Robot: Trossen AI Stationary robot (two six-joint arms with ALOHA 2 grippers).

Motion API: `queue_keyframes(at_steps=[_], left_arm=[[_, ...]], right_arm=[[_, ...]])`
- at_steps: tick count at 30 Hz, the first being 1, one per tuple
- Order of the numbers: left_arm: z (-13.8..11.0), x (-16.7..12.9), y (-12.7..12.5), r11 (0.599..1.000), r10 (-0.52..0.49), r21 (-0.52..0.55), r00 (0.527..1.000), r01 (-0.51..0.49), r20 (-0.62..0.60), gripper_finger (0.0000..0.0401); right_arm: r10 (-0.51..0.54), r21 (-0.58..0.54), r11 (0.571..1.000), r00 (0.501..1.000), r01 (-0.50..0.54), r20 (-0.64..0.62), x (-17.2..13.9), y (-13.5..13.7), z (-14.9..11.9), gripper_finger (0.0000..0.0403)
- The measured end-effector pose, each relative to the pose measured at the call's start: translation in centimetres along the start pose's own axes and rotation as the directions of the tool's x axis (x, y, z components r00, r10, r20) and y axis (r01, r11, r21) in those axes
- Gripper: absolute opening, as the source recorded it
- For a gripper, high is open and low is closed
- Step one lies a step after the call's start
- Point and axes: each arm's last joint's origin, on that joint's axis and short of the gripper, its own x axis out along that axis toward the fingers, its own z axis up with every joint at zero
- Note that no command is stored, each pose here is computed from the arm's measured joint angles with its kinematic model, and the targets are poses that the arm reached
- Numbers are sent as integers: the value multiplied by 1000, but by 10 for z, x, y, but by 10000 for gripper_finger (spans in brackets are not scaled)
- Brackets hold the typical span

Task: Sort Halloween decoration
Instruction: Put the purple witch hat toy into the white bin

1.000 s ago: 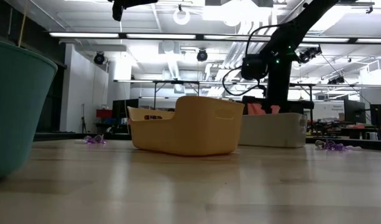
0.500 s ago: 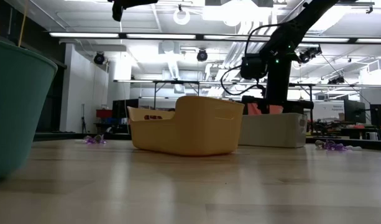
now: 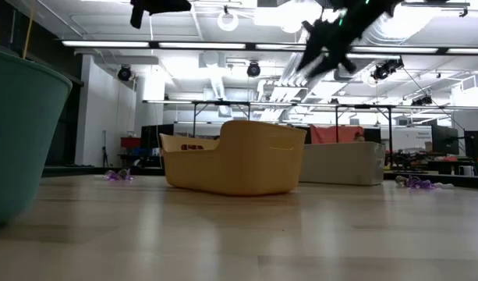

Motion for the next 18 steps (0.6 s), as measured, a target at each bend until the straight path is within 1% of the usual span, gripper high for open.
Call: queue_keyframes(at_steps=[2, 4, 7, 9, 10, 12, 14, 15, 16, 17, 18], left_arm=[[0, 1, 2, 1000, 13, -5, 1000, -13, -1, 1], [1, 2, 5, 999, 24, -29, 1000, -24, 2, 1], [1, 3, 8, 997, 40, -60, 999, -40, 4, 1], [1, 4, 9, 996, 47, -70, 999, -46, 6, 1], [2, 4, 10, 996, 51, -74, 999, -51, 6, 1], [2, 4, 11, 995, 66, -70, 998, -65, 9, 1], [2, 4, 12, 996, 80, -45, 997, -79, 11, 1], [2, 4, 12, 995, 77, -61, 997, -76, 10, 1], [2, 4, 11, 993, 68, -94, 998, -66, 9, 1], [2, 4, 11, 992, 55, -119, 998, -53, 11, 1], [3, 5, 10, 991, 46, -128, 999, -43, 21, 1]], right_arm=[[74, -92, 993, 996, -70, 40, -15, 12, 1, 147], [143, -172, 976, 988, -132, 53, -27, 22, 0, 123], [224, -252, 947, 972, -199, 73, -35, 35, -1, 65], [283, -311, 918, 956, -246, 76, -37, 42, -1, 21], [316, -348, 898, 945, -270, 83, -37, 45, -1, 11], [386, -451, 837, 918, -309, 88, -37, 51, 1, 16], [441, -573, 751, 895, -328, 66, -38, 56, -1, 22], [453, -621, 714, 890, -323, 58, -38, 57, -2, 23], [459, -644, 695, 887, -319, 55, -39, 59, -3, 21], [460, -645, 694, 886, -321, 53, -39, 61, -4, 18], [465, -631, 702, 884, -332, 52, -40, 62, -4, 14]])
